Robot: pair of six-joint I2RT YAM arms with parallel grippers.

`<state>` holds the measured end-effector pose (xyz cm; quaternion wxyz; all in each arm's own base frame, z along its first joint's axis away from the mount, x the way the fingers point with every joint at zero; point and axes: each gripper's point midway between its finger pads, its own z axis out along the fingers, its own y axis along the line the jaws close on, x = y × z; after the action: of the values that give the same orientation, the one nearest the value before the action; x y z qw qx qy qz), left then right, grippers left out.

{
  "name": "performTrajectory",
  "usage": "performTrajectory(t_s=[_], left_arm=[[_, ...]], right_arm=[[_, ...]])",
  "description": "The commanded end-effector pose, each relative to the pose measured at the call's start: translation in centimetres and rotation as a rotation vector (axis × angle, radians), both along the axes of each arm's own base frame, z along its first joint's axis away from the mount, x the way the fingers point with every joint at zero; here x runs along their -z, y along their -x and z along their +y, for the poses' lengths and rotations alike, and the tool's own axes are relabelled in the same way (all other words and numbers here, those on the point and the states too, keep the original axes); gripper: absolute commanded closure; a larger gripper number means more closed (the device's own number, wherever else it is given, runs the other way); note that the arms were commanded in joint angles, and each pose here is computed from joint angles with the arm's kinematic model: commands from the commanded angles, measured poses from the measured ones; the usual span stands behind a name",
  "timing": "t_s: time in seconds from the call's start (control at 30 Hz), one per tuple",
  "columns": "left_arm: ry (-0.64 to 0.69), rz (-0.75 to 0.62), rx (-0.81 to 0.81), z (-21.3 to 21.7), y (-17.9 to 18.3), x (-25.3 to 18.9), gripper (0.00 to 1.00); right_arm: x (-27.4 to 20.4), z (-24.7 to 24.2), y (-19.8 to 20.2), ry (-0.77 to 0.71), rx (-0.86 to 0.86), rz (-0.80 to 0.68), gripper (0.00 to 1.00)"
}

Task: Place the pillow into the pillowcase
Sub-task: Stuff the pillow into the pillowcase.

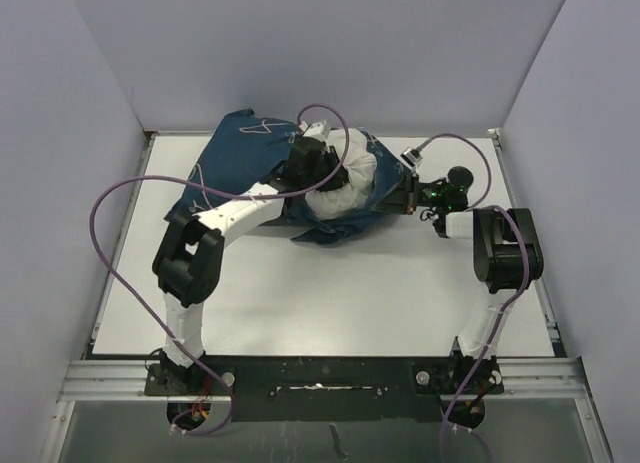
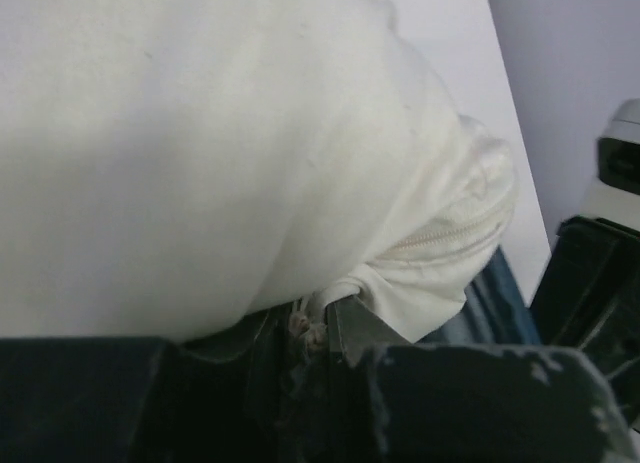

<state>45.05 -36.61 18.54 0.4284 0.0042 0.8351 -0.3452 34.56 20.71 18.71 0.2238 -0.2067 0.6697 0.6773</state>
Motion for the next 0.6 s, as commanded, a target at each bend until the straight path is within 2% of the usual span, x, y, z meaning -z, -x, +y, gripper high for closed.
performTrajectory(t_s=[0.0,0.1,0.13,0.17,0.2,0.23,0.3,0.4,0.57], left_arm=[[-0.067,0.072,-0.225,1.6,-4.8,4.5,1.00],[-0.078,0.133,-0.197,-0.3,-4.7,5.9,1.00],[-0.076,0.142,-0.188,-0.7,-4.6,6.3,1.00],[-0.072,0.149,-0.179,-1.0,-4.4,6.6,1.00],[-0.068,0.150,-0.172,-1.2,-4.3,6.8,1.00],[-0.076,0.153,-0.169,-1.2,-4.2,7.1,1.00],[-0.113,0.148,-0.171,-1.0,-4.3,7.8,1.00],[-0.192,0.194,-0.198,-0.2,-4.3,10.3,1.00],[-0.300,0.258,-0.215,0.7,-3.2,15.3,1.00]], right_arm=[[-2.2,-3.9,3.2,0.040,-0.075,-0.077,1.00],[-2.4,-2.5,3.7,0.018,-0.032,-0.024,1.00],[-1.8,-1.6,2.9,0.061,0.038,0.001,1.00],[-0.5,-0.7,3.4,0.190,0.063,-0.010,1.00],[-0.2,0.7,4.7,0.275,0.002,-0.109,1.00],[-0.8,1.4,5.5,0.273,-0.042,-0.145,1.00],[-2.9,2.0,5.3,0.178,-0.062,-0.126,1.00],[-4.4,2.4,5.3,0.164,-0.087,-0.223,1.00],[-7.3,4.3,9.0,0.089,-0.220,-0.330,1.00]])
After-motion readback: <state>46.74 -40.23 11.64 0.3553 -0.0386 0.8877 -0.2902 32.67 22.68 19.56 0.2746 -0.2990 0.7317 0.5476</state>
